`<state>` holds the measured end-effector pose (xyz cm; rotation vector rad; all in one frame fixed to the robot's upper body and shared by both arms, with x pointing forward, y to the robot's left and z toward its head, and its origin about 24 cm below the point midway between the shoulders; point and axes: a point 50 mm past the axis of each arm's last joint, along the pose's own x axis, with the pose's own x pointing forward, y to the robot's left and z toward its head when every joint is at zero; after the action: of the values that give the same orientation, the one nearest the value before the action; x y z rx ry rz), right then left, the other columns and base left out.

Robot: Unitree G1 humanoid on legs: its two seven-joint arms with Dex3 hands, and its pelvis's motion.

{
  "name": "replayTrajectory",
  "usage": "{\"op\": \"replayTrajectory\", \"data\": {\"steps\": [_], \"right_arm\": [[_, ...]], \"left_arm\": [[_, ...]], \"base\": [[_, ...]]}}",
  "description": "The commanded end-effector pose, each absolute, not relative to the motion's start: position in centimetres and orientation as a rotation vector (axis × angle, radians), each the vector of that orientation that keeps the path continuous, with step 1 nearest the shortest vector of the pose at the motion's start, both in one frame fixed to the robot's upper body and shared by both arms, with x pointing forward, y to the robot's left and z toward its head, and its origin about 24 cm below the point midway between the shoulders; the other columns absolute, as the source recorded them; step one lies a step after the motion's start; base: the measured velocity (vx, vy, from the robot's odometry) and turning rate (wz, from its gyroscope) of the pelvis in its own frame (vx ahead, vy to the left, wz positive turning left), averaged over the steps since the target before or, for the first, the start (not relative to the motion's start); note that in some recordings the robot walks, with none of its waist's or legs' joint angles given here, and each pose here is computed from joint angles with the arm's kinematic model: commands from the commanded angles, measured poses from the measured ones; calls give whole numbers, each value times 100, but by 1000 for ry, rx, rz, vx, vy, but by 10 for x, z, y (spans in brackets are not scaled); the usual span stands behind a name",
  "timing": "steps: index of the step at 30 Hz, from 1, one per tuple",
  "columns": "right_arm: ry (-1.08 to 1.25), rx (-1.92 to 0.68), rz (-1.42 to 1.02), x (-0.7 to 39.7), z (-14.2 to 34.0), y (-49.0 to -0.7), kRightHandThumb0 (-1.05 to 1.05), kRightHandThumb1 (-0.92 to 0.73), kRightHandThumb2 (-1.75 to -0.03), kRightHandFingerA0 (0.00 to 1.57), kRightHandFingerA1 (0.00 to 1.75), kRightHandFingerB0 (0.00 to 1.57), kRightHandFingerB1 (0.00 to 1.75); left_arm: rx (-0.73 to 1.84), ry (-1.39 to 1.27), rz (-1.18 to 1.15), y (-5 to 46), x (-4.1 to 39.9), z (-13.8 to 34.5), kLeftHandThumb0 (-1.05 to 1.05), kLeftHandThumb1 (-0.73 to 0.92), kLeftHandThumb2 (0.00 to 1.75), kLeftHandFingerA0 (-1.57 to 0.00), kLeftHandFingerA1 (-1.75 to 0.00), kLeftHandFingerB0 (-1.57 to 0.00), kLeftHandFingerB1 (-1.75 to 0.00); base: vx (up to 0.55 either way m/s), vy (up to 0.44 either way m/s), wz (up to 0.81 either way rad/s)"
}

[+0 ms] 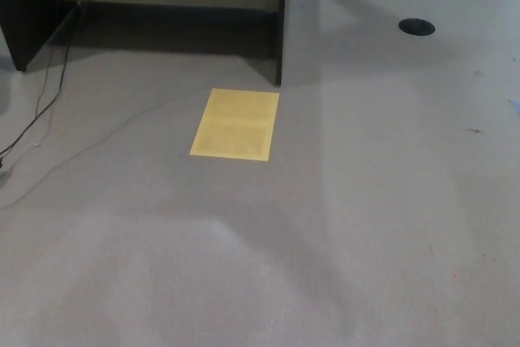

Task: A person is holding a toilet paper roll and the robot extends its left hand to grab the roll by inserting its thumb into the gap in the middle and brings its hand down by its side. Then it extends its arm again to hand the toilet paper roll back to the person.

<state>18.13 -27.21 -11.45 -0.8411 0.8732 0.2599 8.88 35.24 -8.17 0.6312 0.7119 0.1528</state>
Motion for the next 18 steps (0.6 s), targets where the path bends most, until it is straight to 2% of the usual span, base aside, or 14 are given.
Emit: {"op": "replayTrajectory", "data": {"steps": [1,2,3,5,8,10,12,17,18], "right_arm": [[862,-877,233,183,-109,-284,-40,-68,-61,71,56,53,42],[867,-871,227,184,-108,-284,-40,-69,-61,69,53,52,41],[865,-869,224,184,-108,-284,-39,-68,-60,77,64,54,42],[857,-856,209,181,-108,-286,-39,-67,-61,74,60,53,43],[838,-843,181,188,-103,-288,-39,-67,-61,75,61,53,42],[836,-841,172,192,-102,-289,-39,-67,-61,75,60,52,42],[834,-840,160,196,-99,-291,-38,-67,-60,75,59,52,41],[810,-845,145,195,-96,-295,-40,-66,-61,73,64,54,42],[813,-848,144,195,-96,-295,-40,-67,-61,74,63,53,41]], "left_arm": [[638,603,166,355,103,-71,-12,81,70,-90,-142,-78,-117],[640,576,180,355,108,-68,-12,83,64,-91,-140,-76,-116],[628,550,186,354,111,-66,-10,81,68,-87,-139,-77,-116],[578,454,178,349,122,-58,-9,86,71,-81,-146,-74,-120],[586,280,141,340,155,-36,-11,84,74,-87,-145,-75,-120],[590,181,115,333,173,-20,-9,83,73,-86,-146,-74,-121],[619,28,87,318,203,7,-6,80,77,-94,-142,-78,-119],[605,-235,-55,269,253,67,-4,80,72,-87,-146,-73,-120],[608,-255,-67,263,256,72,-3,80,70,-87,-142,-74,-117]], "base": [[0,0,0],[0,0,0],[0,0,0],[0,0,0],[0,0,0],[0,0,0],[0,0,0],[0,0,0],[0,0,0]]}}
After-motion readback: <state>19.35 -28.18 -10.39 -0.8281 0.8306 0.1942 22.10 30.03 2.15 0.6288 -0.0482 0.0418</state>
